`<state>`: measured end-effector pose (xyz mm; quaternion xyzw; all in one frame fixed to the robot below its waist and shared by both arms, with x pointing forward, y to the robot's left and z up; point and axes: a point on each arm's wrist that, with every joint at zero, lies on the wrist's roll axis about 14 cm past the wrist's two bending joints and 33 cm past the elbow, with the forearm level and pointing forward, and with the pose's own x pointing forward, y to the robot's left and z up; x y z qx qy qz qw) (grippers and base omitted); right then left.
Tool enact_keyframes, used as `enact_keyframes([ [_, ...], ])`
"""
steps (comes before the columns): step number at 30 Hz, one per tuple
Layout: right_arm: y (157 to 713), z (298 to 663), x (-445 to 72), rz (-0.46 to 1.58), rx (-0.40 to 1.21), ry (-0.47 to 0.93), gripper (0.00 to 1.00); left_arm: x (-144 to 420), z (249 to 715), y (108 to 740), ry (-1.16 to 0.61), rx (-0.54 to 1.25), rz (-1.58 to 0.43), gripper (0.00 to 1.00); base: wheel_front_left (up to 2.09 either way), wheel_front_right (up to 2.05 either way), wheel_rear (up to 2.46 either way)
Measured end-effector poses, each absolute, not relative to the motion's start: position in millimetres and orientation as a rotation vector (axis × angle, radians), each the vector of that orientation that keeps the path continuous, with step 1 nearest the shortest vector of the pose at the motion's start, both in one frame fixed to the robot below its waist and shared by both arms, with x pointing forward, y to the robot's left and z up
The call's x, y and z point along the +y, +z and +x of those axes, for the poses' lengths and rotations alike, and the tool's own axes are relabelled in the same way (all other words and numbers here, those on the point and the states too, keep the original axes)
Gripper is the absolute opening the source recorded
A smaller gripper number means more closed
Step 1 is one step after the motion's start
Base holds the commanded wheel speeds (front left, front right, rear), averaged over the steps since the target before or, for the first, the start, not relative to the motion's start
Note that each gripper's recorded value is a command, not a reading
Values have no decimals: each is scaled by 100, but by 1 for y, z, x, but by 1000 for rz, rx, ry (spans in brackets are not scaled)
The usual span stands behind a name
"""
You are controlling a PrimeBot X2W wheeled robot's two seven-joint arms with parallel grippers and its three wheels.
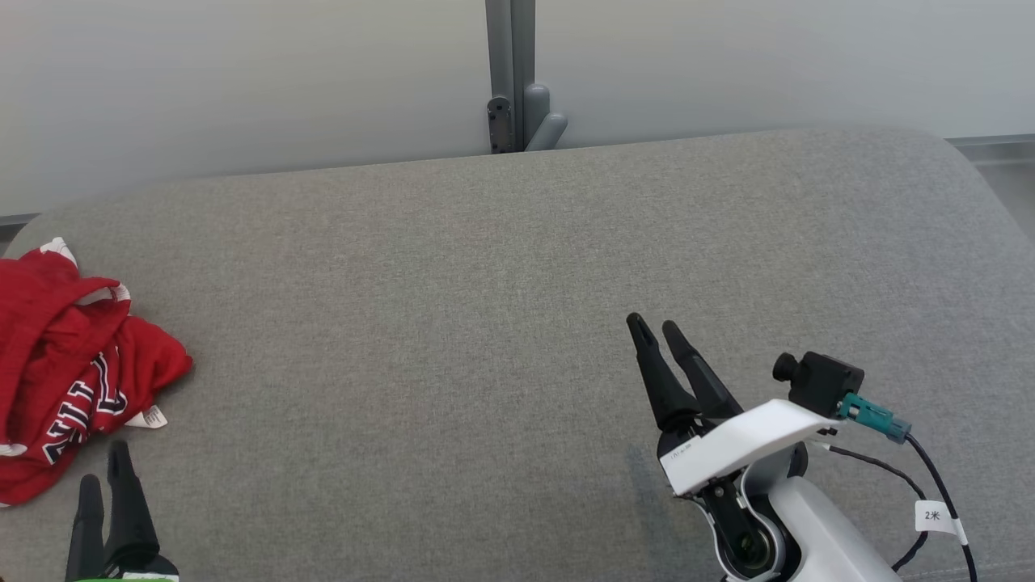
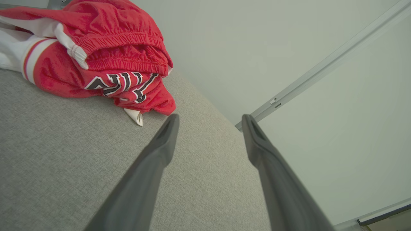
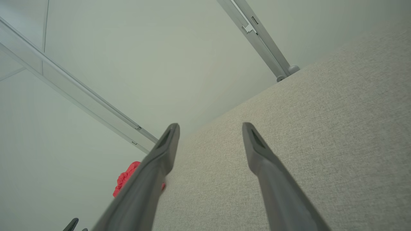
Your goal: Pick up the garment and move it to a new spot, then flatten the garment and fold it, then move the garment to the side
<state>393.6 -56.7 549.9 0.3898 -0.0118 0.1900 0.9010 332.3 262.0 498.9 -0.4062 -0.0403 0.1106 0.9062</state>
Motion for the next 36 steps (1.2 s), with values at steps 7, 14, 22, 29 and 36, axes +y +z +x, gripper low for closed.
enact_keyframes([
  [7, 555, 392, -67, 734, -73, 373, 100, 245, 342, 506, 173, -80, -747, 100, 0, 0, 0],
  [14, 557, 389, -80, 647, -115, 342, 100, 229, 349, 513, 119, -82, -631, 100, 0, 0, 0],
  [22, 560, 387, -94, 558, -154, 308, 100, 211, 355, 522, 60, -97, -518, 100, 0, 0, 0],
  [29, 561, 385, -107, 488, -181, 274, 100, 195, 360, 528, 4, -110, -436, 100, 0, 0, 0],
  [36, 562, 382, -119, 407, -206, 240, 100, 179, 363, 533, -47, -122, -357, 100, 0, 0, 0],
])
